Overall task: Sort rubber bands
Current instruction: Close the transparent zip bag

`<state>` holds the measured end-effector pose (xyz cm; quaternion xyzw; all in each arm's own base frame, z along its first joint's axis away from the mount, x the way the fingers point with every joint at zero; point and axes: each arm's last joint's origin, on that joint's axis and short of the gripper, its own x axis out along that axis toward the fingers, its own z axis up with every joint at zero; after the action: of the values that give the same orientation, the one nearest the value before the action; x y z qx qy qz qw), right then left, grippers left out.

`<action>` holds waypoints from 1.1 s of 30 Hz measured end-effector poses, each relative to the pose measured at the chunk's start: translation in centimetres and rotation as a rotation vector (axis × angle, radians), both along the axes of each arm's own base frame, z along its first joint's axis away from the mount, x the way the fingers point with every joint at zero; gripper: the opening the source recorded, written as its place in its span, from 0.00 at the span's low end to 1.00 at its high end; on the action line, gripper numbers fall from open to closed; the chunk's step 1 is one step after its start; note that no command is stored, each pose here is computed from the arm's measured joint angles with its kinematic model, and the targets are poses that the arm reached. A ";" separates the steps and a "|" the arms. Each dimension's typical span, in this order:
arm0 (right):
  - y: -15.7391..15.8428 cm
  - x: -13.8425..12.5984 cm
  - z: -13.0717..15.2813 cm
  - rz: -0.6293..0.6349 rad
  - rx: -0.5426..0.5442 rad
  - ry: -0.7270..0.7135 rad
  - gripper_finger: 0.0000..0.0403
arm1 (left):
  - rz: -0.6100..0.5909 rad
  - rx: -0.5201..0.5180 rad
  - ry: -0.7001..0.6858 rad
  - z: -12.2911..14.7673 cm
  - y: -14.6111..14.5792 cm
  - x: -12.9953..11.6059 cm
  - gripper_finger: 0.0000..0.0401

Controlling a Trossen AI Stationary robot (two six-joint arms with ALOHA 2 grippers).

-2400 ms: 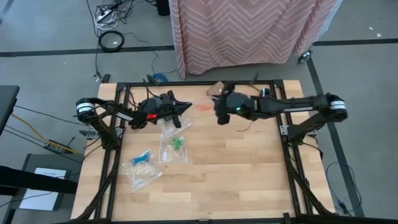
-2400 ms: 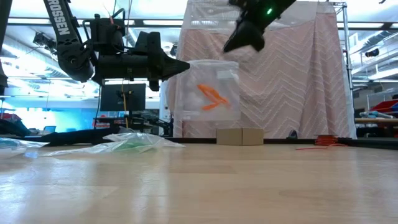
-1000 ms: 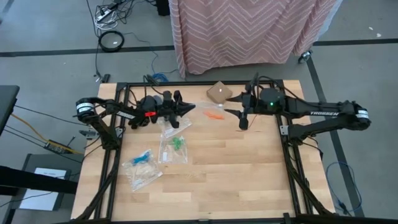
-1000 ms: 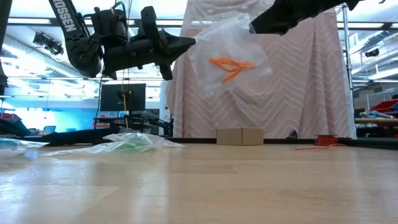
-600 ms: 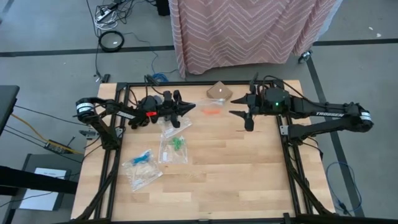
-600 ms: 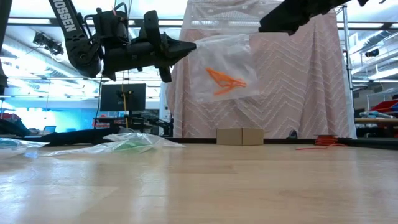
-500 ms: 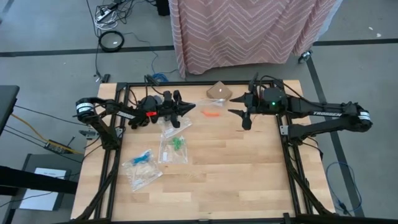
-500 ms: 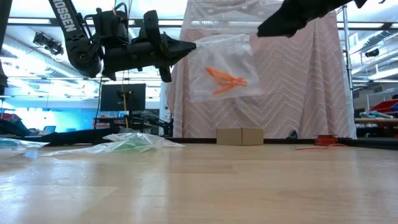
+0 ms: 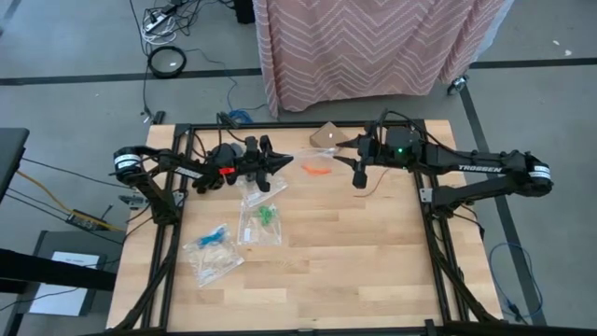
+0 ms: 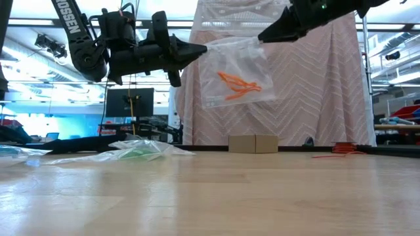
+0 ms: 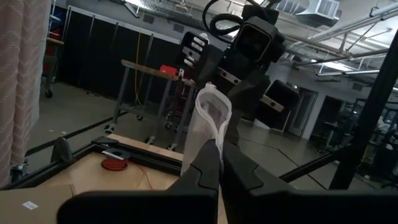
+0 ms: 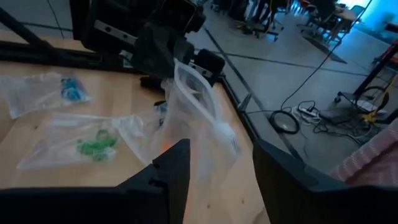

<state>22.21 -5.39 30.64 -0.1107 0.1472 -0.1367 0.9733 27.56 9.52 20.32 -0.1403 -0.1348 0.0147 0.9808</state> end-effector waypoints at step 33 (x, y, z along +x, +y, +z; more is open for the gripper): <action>0.3 0.1 0.1 -0.074 -0.084 0.018 0.00 | 0.032 -0.004 -0.013 0.1 0.1 0.0 0.03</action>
<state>22.33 -5.10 30.69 -0.1472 0.1540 -0.1777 0.9608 27.52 9.60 20.42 -0.1403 -0.1436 0.0299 0.9792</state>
